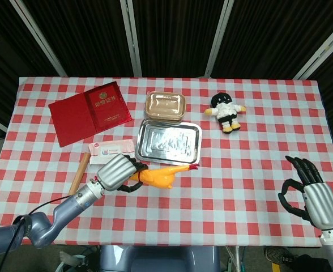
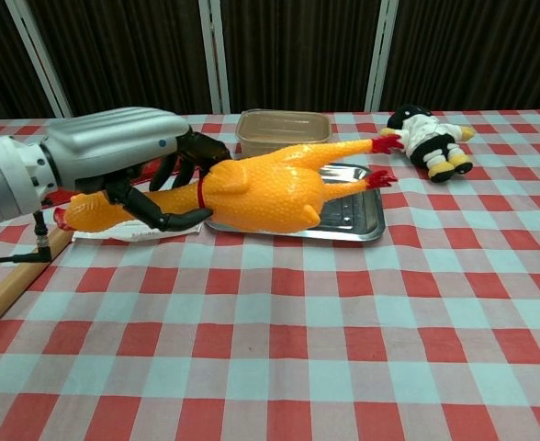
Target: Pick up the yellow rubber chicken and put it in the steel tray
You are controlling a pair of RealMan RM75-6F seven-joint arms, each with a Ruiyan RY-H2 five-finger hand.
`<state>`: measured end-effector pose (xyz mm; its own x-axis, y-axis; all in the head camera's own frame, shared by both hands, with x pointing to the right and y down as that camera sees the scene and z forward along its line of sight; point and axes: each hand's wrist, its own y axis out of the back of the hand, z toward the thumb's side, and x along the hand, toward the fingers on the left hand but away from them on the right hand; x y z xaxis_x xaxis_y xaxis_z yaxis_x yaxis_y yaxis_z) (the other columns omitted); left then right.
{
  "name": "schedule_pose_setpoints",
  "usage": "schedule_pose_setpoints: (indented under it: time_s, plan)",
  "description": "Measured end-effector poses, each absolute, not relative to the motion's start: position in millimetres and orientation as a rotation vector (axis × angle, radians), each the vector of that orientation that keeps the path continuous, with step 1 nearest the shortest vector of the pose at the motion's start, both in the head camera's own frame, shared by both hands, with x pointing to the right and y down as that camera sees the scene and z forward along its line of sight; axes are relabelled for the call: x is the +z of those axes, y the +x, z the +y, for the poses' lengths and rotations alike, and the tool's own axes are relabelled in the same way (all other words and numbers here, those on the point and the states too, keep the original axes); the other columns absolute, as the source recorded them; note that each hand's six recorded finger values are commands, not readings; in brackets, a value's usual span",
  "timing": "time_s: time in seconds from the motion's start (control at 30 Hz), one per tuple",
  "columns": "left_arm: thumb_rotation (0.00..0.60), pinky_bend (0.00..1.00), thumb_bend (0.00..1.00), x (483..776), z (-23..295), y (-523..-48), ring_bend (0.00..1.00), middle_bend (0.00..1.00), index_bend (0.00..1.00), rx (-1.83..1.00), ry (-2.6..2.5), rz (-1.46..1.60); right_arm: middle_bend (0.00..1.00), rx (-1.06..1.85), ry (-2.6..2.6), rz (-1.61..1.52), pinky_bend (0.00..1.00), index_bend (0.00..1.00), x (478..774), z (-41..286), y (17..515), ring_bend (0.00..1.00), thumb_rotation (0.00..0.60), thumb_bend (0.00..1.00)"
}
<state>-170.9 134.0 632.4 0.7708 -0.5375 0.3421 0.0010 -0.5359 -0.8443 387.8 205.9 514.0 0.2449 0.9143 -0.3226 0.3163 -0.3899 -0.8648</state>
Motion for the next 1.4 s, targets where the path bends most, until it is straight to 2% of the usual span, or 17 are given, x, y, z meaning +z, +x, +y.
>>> schedule_pose_setpoints:
  time_s: [0.23, 0.57, 0.93, 1.2, 1.4]
  plan:
    - [0.6, 0.61, 0.68, 613, 122, -130, 0.55, 0.62, 0.55, -0.694, -2.02, 0.23, 0.1, 1.033, -1.96, -0.969, 0.07, 0.0, 513, 195, 348, 0.06, 0.6, 0.3]
    - [0.6, 0.61, 0.68, 590, 106, -76, 0.55, 0.62, 0.55, -0.683, -1.965, 0.088, 0.06, 1.065, -2.05, -0.798, 0.07, 0.0, 525, 189, 311, 0.03, 0.6, 0.27]
    - [0.6, 0.61, 0.68, 578, 94, -36, 0.55, 0.62, 0.55, -0.738, -1.894, 0.092, 0.02, 1.159, -2.096, -0.691, 0.07, 0.0, 537, 185, 290, 0.0, 0.6, 0.23]
    - [0.6, 0.62, 0.68, 569, 98, -13, 0.55, 0.62, 0.55, -0.819, -1.818, 0.171, 0.01, 1.187, -2.099, -0.676, 0.07, 0.0, 545, 175, 278, 0.0, 0.6, 0.23]
    - [0.6, 0.62, 0.68, 567, 116, 4, 0.55, 0.62, 0.55, -0.86, -1.782, 0.202, 0.01, 1.198, -2.106, -0.681, 0.07, 0.0, 555, 168, 269, 0.0, 0.6, 0.23]
